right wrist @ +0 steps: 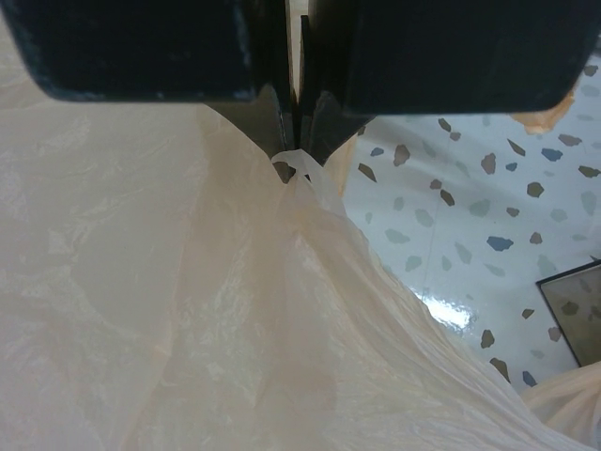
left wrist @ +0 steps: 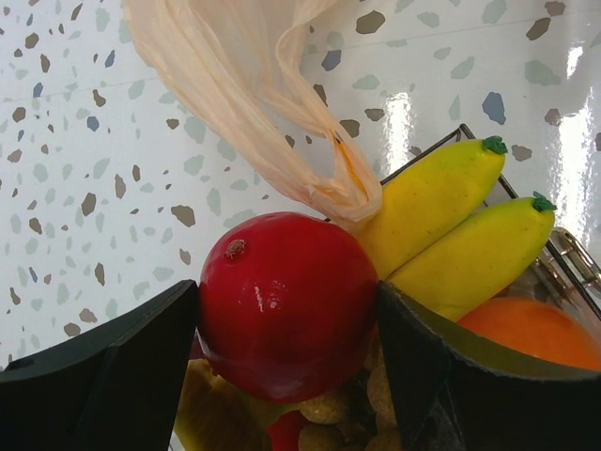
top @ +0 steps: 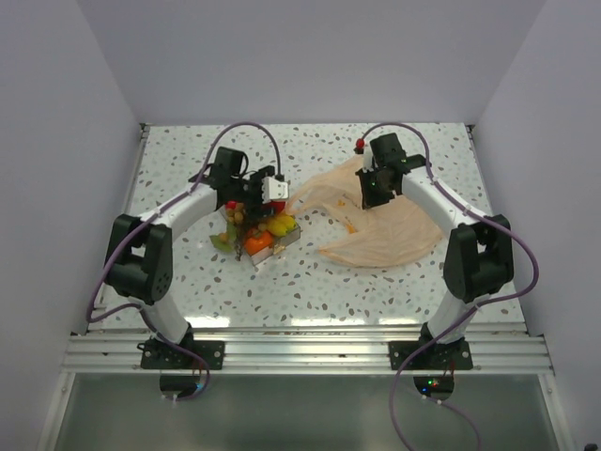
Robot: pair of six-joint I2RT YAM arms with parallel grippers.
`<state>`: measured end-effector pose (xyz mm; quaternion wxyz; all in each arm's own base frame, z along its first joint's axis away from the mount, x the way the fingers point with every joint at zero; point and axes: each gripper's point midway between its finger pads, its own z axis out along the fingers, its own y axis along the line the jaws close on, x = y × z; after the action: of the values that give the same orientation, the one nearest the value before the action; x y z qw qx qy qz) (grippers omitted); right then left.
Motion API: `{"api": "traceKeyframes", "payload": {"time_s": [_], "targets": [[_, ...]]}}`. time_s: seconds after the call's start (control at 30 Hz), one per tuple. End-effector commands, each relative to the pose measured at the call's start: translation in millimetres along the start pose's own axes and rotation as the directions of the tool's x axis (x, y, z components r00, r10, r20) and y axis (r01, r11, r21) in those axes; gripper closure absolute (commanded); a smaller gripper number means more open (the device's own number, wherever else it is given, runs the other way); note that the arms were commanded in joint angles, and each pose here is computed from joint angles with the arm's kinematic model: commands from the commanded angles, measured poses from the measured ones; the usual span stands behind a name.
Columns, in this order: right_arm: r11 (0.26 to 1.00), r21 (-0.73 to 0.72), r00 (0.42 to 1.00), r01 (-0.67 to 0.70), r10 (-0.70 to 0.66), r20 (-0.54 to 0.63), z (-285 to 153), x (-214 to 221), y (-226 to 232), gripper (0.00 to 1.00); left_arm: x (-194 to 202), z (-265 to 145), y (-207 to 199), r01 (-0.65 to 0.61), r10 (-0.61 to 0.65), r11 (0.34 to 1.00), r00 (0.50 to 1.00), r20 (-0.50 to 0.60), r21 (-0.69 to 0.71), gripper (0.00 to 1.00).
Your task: Place the fake fruits into the plastic bag and tie a complex knot
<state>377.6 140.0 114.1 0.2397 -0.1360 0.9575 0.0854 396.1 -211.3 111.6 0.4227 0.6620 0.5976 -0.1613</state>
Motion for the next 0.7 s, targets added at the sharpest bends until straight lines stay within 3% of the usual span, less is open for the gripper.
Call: {"api": "traceKeyframes", "payload": {"time_s": [0.0,0.3,0.67], "targets": [[1.000,-0.030,0.999,-0.007,0.008,0.031,-9.4,-11.3,6.6,1.00,-10.8,-5.1,1.5,-0.013,0.013,1.000,1.000,-0.007,0.017,0.39],[1.000,-0.002,0.999,0.002,-0.001,0.051,-22.2,-14.4,2.4,1.00,-80.2,-64.0,31.5,-0.028,0.038,0.993,0.996,0.085,-0.114,0.42],[0.985,-0.174,0.994,-0.007,0.025,0.106,-49.5,-27.7,35.7,1.00,-156.0,-103.3,-10.2,0.004,0.031,0.994,0.950,0.310,-0.111,0.39]]}}
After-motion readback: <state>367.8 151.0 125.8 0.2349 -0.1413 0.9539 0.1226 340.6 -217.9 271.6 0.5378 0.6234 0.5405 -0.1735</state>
